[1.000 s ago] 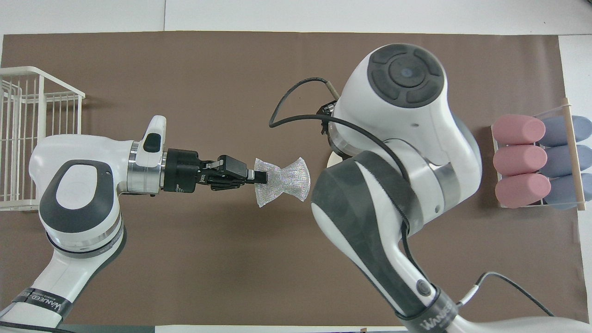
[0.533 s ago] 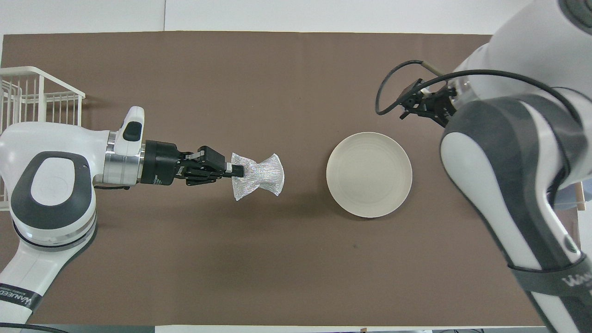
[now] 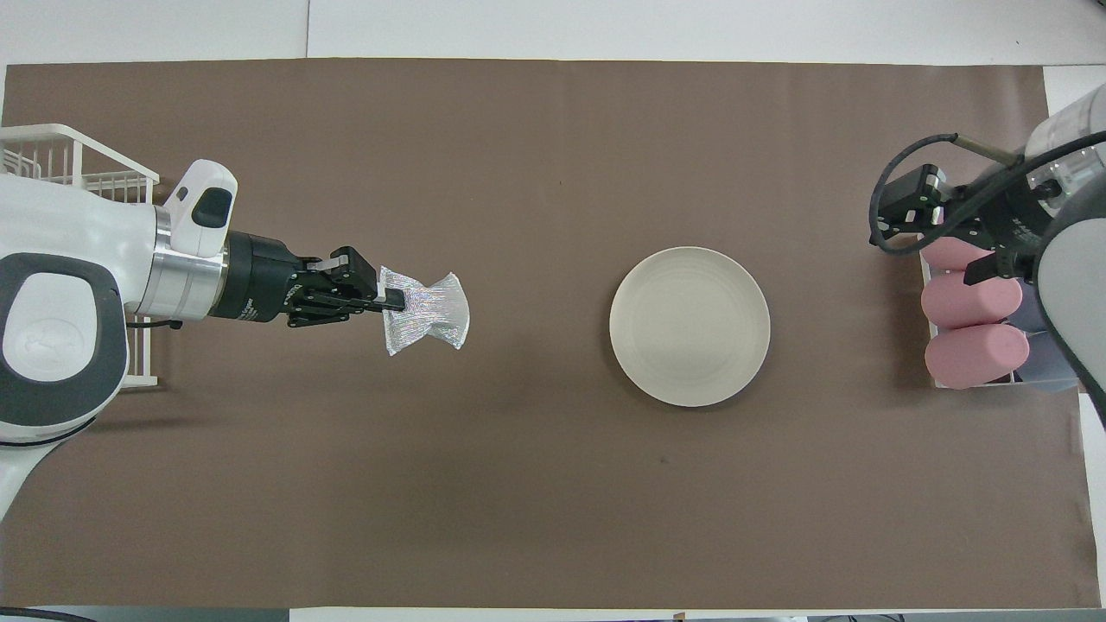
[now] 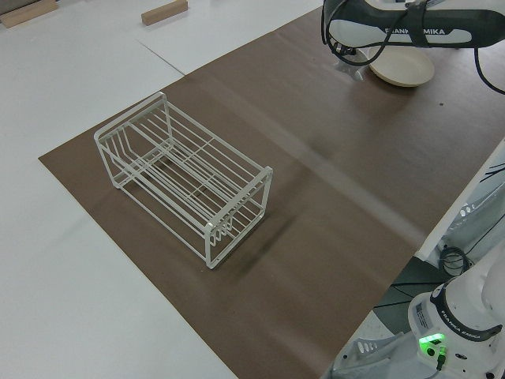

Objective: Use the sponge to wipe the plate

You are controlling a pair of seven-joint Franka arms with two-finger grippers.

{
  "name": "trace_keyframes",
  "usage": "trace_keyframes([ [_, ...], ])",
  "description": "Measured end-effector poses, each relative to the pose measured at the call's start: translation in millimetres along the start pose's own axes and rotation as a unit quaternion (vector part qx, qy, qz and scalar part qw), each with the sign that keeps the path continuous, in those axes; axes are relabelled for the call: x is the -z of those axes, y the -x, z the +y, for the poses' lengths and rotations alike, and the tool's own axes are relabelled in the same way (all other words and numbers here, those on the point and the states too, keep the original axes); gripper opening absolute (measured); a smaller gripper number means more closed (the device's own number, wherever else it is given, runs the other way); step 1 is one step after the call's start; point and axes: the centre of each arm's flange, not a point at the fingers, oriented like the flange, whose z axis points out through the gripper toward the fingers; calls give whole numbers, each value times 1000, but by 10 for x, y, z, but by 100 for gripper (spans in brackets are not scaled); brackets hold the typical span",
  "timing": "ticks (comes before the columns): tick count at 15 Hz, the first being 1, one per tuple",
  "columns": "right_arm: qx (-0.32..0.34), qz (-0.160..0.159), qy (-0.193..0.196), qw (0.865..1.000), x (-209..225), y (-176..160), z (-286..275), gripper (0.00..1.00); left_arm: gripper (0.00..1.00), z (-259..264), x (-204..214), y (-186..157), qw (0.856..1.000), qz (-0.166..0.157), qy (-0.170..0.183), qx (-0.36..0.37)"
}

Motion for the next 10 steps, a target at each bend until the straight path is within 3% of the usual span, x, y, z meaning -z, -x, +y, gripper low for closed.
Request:
trace_keyframes([
  [5, 62, -12, 7, 998, 55, 67, 164, 100, 4, -135, 167, -27, 986, 31, -161, -42],
  [10, 94, -17, 11, 995, 40, 176, 163, 100, 4, -325, 386, -65, 939, 48, -333, -75],
])
